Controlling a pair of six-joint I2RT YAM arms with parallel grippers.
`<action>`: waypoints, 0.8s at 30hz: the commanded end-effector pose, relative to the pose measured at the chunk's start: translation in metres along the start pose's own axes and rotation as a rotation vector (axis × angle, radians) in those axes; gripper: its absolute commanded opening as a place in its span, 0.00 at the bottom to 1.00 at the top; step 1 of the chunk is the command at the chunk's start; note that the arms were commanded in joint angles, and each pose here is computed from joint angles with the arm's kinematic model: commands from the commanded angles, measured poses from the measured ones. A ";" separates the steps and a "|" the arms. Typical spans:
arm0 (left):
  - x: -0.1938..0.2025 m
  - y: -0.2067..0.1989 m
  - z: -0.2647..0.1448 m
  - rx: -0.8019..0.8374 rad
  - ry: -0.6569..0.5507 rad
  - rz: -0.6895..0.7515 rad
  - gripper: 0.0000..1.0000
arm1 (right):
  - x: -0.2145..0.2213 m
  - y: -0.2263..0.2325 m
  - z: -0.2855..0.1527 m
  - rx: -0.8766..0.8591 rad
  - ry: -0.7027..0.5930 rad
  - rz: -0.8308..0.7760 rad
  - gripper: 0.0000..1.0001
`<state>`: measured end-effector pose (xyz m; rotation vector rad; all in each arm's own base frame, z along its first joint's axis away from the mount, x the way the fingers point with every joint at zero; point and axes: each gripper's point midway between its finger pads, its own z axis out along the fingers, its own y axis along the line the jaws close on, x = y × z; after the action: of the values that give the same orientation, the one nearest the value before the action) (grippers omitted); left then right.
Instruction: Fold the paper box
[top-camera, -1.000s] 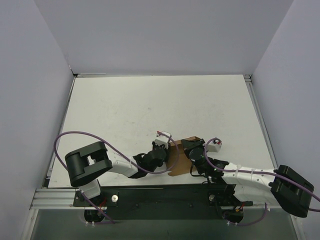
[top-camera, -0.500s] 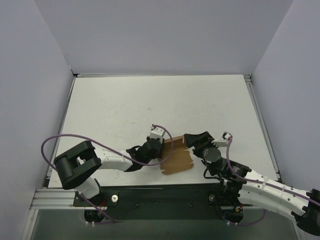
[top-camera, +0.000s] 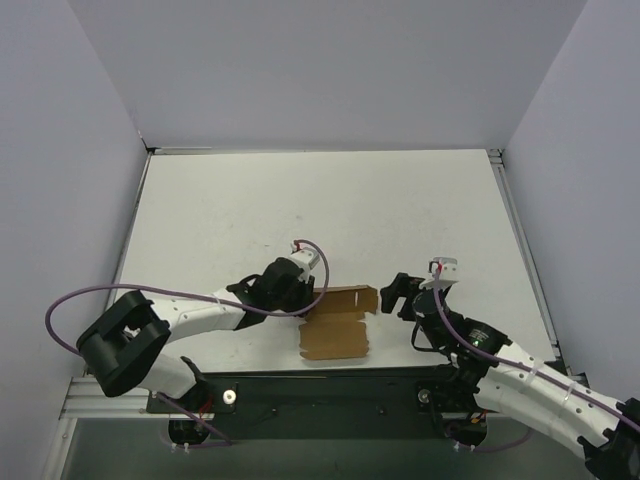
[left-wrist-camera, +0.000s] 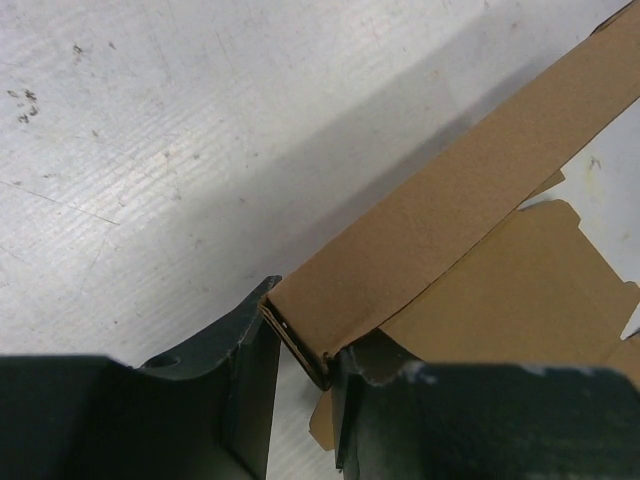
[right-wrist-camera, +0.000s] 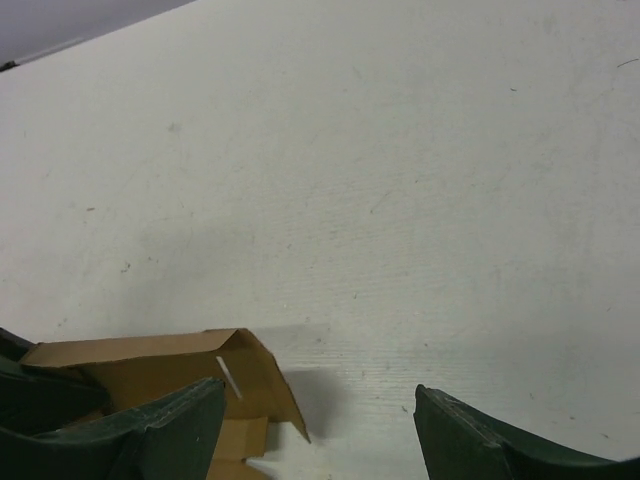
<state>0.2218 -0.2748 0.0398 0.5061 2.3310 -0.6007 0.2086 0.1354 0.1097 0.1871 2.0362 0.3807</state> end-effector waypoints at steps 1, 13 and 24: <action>0.002 -0.018 -0.019 0.122 0.044 0.058 0.00 | 0.016 0.005 0.007 -0.073 0.095 -0.137 0.77; -0.002 -0.014 -0.031 0.172 0.013 0.010 0.00 | 0.053 0.045 0.016 -0.304 0.190 -0.084 0.67; -0.004 -0.028 -0.039 0.277 -0.033 0.037 0.00 | 0.065 0.050 0.022 -0.338 0.204 -0.063 0.16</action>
<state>0.1877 -0.2674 0.0563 0.6380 2.3150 -0.8327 0.1895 0.1995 0.0561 -0.1441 2.1747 0.6880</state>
